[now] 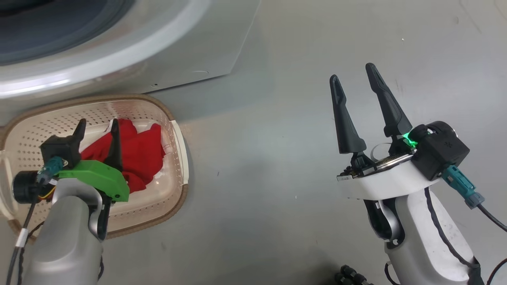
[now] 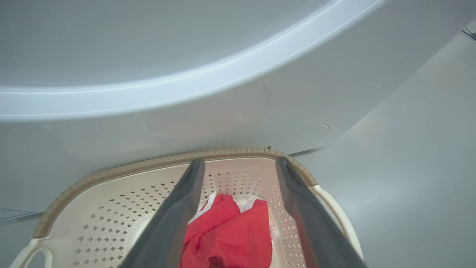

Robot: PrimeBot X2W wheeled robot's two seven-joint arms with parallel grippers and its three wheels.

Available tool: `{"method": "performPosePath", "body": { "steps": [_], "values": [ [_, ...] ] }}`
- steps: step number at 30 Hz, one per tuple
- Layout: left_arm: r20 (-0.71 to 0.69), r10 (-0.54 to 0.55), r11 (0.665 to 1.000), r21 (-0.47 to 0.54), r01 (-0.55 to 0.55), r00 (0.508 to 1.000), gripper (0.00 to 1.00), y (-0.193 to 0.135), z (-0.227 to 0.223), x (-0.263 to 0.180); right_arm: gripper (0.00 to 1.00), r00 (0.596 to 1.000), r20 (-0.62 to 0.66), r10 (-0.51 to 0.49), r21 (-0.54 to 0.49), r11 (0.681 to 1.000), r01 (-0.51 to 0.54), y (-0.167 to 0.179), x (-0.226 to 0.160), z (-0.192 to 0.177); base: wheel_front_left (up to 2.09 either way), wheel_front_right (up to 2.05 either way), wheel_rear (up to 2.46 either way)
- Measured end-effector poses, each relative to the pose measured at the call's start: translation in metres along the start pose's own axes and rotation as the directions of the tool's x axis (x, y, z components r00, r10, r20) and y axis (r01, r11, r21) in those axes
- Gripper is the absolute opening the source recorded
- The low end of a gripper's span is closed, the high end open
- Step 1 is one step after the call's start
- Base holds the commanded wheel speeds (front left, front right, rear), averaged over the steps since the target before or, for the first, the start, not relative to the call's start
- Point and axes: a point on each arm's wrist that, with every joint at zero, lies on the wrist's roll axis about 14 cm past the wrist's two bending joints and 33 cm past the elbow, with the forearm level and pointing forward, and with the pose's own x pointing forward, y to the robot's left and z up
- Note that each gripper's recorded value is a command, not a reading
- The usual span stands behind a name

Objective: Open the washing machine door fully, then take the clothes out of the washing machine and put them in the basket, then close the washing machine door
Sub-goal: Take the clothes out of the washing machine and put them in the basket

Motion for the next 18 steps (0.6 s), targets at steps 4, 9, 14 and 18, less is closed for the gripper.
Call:
{"method": "performPosePath", "body": {
  "steps": [4, 9, 14, 18],
  "values": [
    [0.042, 0.007, 1.0, -0.016, -0.006, 0.999, 1.0, -0.003, 0.015, -0.012, 1.0, 1.0, -0.006, 0.0, -0.004, 1.0, 0.0, 0.003, -0.008, 0.001, 0.0, 0.0, 0.0],
    [0.117, 0.004, 1.0, -0.012, -0.003, 0.993, 1.0, -0.008, 0.041, -0.029, 1.0, 1.0, -0.003, 0.003, -0.001, 1.0, -0.003, 0.006, -0.016, 0.004, 0.0, 0.0, 0.0],
    [0.225, 0.002, 1.0, 0.006, -0.004, 0.974, 1.0, -0.01, 0.081, -0.047, 1.0, 1.0, 0.012, 0.017, -0.004, 1.0, -0.017, 0.011, -0.024, 0.011, 0.0, 0.0, 0.0],
    [0.332, -0.012, 1.0, 0.022, 0.005, 0.943, 1.0, -0.016, 0.117, -0.066, 1.0, 0.999, 0.021, 0.027, -0.002, 1.0, -0.027, 0.016, -0.03, 0.016, 0.0, 0.0, 0.0]
  ]
}}
